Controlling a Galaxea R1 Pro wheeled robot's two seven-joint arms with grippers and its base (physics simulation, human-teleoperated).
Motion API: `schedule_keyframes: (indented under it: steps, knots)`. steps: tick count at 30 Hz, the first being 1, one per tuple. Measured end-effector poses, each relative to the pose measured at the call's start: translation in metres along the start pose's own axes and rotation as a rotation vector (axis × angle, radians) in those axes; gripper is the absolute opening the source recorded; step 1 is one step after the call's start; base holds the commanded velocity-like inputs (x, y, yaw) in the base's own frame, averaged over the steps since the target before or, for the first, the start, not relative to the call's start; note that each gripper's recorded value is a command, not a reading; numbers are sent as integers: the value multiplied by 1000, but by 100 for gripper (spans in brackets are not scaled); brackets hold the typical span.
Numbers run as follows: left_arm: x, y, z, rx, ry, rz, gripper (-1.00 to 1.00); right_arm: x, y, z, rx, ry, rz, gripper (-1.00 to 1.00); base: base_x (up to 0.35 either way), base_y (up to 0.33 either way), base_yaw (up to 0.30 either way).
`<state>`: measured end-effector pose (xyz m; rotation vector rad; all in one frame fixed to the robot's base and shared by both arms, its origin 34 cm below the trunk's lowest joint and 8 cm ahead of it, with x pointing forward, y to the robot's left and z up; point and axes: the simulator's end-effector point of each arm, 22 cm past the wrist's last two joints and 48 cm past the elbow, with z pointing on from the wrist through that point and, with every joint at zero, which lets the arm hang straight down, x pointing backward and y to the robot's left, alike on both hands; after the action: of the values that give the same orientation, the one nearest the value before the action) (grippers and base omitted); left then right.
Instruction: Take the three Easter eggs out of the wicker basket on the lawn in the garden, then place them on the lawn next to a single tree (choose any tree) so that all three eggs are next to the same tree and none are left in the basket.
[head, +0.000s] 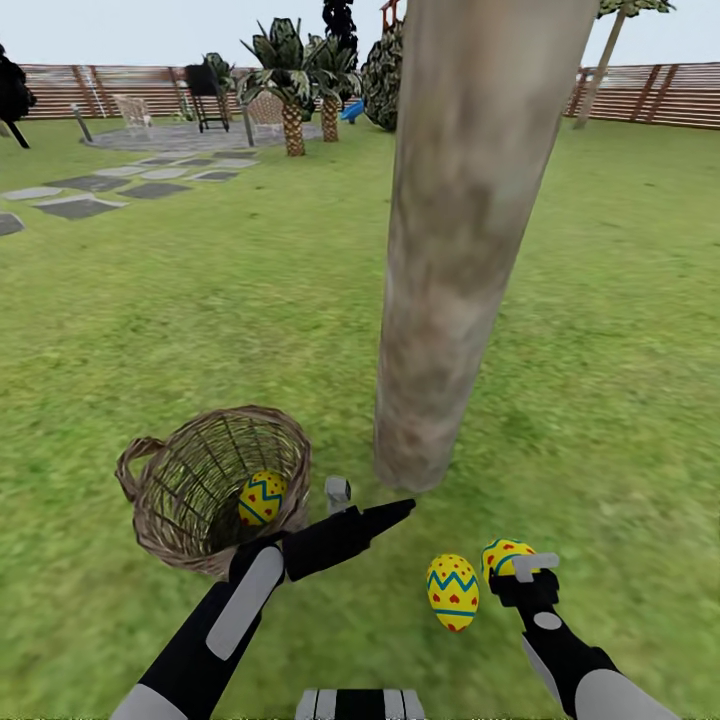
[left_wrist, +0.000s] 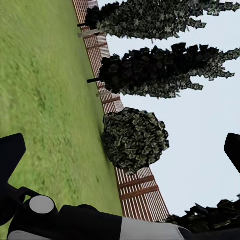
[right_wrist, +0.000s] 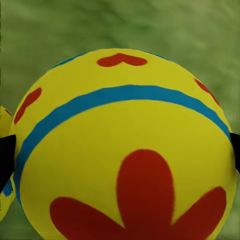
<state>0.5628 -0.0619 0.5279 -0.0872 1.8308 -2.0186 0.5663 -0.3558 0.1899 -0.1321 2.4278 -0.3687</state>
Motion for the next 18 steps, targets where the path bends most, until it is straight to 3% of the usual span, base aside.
schedule_keyframes:
  steps: [18]
  knots:
    - [7,36,-5,-24,-5,-69,100,41,10,12,-10,71,-13,-100,0,0,0]
